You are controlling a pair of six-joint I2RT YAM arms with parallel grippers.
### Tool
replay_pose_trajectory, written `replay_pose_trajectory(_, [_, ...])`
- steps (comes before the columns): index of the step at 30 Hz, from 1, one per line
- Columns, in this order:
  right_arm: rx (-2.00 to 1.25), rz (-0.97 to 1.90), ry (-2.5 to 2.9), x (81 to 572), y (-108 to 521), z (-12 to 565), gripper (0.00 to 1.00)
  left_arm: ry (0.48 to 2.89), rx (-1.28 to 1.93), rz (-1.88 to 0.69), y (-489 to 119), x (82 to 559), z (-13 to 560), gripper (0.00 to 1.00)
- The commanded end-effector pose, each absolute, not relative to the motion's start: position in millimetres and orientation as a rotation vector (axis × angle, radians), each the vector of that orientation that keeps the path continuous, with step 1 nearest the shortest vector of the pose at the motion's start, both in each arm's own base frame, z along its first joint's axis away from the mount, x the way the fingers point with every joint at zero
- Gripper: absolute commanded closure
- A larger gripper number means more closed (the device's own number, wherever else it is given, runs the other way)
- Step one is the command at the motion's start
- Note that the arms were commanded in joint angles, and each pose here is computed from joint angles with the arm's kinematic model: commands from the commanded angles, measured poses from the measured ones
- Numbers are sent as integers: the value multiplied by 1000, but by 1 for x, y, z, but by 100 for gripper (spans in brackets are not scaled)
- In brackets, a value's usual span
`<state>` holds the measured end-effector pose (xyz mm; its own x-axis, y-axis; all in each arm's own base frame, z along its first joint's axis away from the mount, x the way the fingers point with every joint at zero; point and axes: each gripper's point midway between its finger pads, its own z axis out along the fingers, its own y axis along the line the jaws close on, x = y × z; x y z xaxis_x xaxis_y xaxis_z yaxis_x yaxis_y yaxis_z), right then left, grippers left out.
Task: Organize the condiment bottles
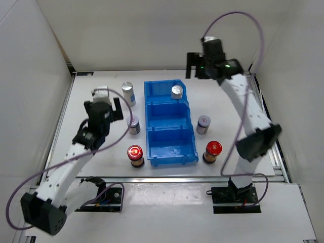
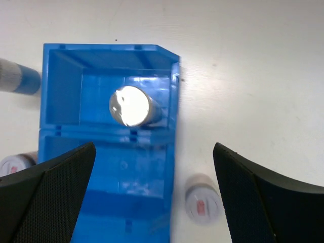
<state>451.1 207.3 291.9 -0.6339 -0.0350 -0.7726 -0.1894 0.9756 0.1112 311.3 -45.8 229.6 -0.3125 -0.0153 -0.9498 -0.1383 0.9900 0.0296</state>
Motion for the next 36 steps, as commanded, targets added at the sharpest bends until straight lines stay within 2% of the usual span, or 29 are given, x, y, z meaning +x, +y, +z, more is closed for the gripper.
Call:
replay_pose_trajectory(1, [-121, 358, 2164, 401, 188, 343, 0, 1831, -176, -65, -62, 352, 291, 0])
replay_pose_trajectory(4, [-161, 456, 2160, 368, 190, 351, 0, 1996, -152, -216, -86, 401, 268, 0])
replay_pose_trajectory(5, [-174, 469, 2189, 359, 189, 340, 0, 1969, -127, -272, -96, 418, 293, 0])
replay_pose_trajectory(6, [-188, 493, 2193, 350, 190, 339, 0, 2081, -117, -288, -107, 435, 260, 0])
replay_pose_trajectory(10, [-238, 586, 2179, 306, 185, 346, 0, 2138, -94, -280, -119, 476, 237, 0])
replay_pose_trajectory(22, [-326, 686, 2112, 209, 156, 359, 0, 2294, -85, -139, -122, 517, 155, 0])
replay_pose_trajectory(29, [-355, 688, 2077, 180, 144, 355, 0, 2272, -133, -34, -108, 528, 153, 2])
replay_pose_trajectory(34, [-355, 684, 2105, 170, 139, 345, 0, 2278, -93, -14, -108, 533, 149, 20])
replay_pose_trajectory(35, [-355, 684, 2108, 169, 138, 342, 0, 2272, -73, -34, -111, 534, 153, 31])
replay_pose_trajectory(36, [-355, 684, 2108, 169, 138, 342, 0, 2262, -74, -38, -112, 536, 157, 37])
